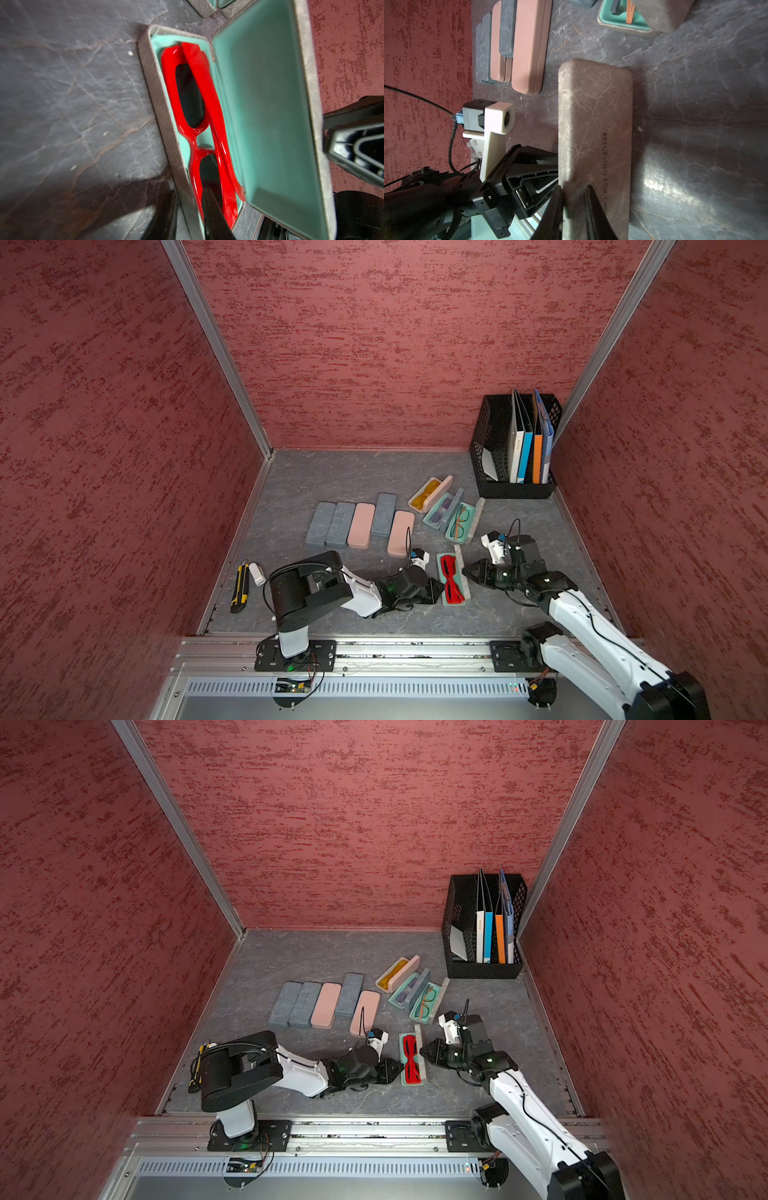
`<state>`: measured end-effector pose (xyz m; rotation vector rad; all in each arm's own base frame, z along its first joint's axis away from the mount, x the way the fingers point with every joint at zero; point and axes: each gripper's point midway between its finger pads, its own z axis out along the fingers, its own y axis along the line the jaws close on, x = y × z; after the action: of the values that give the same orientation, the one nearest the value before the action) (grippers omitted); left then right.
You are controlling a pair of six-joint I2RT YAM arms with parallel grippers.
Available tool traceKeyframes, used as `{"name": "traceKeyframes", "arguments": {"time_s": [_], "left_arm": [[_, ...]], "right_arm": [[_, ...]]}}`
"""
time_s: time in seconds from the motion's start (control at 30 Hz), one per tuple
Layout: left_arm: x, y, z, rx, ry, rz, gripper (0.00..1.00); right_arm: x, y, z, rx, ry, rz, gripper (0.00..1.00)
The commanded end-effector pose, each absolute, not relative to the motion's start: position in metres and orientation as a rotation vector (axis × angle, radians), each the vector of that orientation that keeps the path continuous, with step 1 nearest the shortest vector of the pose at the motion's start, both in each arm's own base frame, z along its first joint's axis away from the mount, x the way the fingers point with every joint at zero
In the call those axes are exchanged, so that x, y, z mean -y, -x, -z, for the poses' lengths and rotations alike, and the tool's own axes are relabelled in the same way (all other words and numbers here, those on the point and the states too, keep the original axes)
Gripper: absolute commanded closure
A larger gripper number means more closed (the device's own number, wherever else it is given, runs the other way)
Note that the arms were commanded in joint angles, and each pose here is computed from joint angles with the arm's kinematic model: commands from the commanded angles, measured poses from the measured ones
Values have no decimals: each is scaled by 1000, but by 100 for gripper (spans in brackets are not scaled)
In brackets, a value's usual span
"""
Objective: Close the glasses case
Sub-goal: Close the glasses case at the center of the board.
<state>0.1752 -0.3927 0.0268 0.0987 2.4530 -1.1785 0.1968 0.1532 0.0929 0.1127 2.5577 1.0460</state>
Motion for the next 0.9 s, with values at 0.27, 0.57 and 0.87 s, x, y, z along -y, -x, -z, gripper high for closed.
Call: {"name": "traceKeyframes", "arguments": {"time_s": [0.27, 0.57, 0.87], "left_arm": [[402, -178, -28, -2443, -139, 1191, 76], [403, -177, -25, -2450, -144, 1189, 76], [404, -177, -22, -2454, -145, 1191, 76]], "right_arm": [[-155, -193, -81, -2588, -81, -1041, 80], [-163, -190, -70, -2651, -14, -973, 81], [-167, -188, -66, -2681, 27, -935, 81]]}}
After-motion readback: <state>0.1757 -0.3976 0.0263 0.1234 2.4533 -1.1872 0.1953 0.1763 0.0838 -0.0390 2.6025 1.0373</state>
